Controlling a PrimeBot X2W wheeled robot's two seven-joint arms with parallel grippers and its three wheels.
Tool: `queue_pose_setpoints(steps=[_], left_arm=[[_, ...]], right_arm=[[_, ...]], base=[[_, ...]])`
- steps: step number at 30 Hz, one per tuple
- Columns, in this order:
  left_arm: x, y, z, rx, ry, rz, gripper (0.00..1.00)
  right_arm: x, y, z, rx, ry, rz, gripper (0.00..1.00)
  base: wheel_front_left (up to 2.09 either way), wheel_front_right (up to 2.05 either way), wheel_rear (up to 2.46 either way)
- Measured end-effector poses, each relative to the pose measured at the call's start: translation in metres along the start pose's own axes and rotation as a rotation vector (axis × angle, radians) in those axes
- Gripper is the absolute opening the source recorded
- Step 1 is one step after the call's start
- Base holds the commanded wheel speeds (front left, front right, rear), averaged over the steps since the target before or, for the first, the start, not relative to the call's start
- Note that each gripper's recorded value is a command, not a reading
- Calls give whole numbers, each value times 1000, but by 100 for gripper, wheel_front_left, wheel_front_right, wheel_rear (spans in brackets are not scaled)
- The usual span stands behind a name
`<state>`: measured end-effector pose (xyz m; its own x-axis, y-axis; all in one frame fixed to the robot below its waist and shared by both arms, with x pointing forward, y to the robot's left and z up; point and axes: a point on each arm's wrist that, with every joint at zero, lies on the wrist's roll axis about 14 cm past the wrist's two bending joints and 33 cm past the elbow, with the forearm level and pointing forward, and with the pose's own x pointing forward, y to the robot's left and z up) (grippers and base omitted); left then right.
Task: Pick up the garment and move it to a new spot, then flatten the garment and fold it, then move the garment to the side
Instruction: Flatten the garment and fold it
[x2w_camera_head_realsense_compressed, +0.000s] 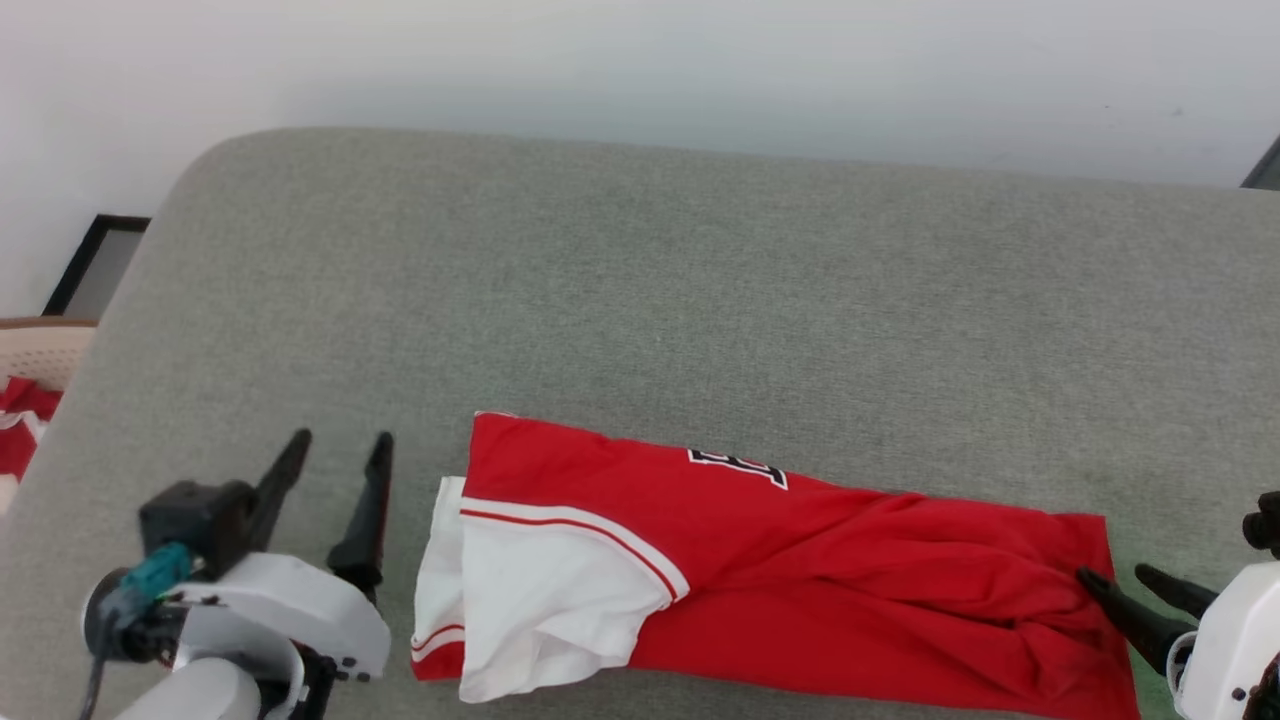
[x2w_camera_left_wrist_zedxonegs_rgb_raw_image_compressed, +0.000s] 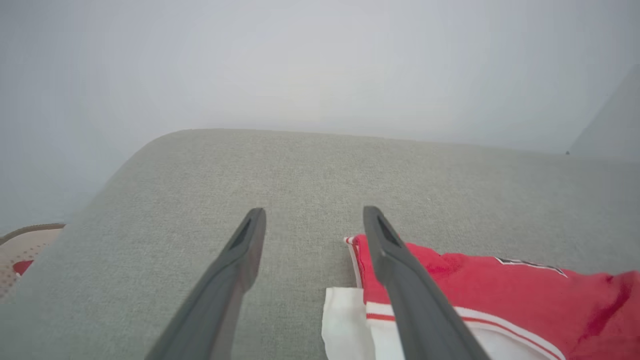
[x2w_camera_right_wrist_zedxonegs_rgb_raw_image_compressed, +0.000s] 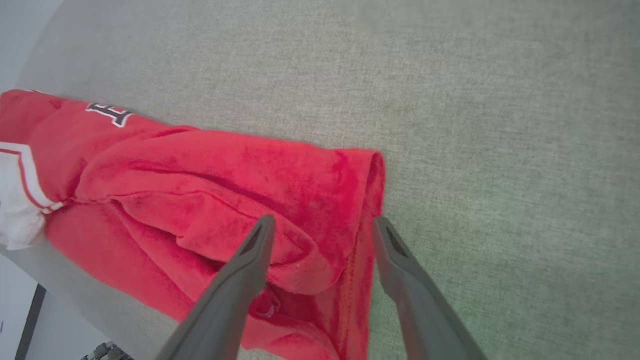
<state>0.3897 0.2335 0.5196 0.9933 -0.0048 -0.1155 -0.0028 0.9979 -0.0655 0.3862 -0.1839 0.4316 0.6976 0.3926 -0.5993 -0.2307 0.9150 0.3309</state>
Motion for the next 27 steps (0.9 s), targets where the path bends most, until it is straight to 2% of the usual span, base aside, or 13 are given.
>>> queue_pose_setpoints(steps=[10,21,22,27], left_arm=[[-25,35,-13,-70,-74,152,100],[-39,49,-22,-95,-105,211,100],[-39,50,-22,-96,-111,217,100],[-42,51,-22,-106,-127,224,100]], right_arm=[[18,-11,-19,-4,139,-45,100],[46,-11,-43,24,340,-54,98],[48,-10,-43,20,358,-52,0],[52,-9,-43,21,386,-47,0]], base=[[0,0,0],[0,0,0],[0,0,0],[0,0,0]])
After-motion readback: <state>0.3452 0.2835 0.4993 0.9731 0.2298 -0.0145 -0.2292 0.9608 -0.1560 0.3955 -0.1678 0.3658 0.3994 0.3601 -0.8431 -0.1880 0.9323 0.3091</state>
